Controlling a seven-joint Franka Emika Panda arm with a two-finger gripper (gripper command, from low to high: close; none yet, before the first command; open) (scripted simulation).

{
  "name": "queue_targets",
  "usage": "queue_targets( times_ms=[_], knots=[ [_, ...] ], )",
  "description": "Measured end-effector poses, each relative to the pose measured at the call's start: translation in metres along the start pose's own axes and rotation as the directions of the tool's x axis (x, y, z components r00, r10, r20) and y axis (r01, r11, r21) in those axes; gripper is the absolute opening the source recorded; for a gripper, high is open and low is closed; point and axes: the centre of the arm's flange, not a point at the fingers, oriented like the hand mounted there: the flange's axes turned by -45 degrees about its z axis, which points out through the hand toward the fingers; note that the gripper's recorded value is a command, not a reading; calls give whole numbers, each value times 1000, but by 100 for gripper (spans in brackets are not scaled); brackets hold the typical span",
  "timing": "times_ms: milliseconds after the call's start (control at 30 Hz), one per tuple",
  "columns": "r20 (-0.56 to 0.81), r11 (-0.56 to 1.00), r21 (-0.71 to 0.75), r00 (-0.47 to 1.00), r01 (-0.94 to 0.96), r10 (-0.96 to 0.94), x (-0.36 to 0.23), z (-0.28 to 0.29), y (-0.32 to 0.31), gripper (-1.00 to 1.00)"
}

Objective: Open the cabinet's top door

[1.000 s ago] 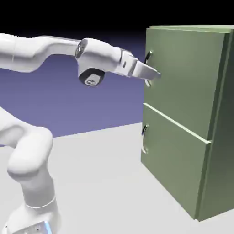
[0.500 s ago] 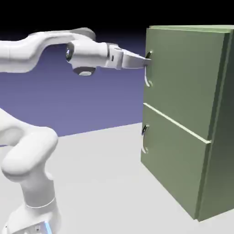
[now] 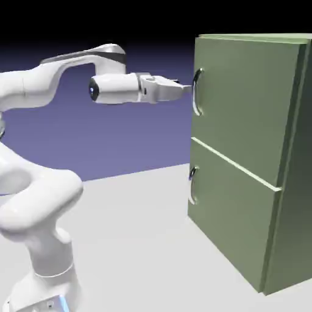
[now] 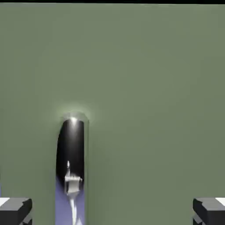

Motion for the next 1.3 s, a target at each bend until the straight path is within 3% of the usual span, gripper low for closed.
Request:
queue_targets(
  times_ms=[133,267,300,733,1300],
  knots=[
    [-6,1000,0,1000,6,-6,-18,7,-14,0],
    [-6,1000,0,1000,6,-6,-17,48,-14,0],
    [-6,1000,0,1000,6,-6,-17,57,-14,-100],
    [-6,973,231,1000,7,-6,-17,-29,30,-100],
    [-6,831,556,1000,8,-5,-18,-136,133,-100]
  ],
)
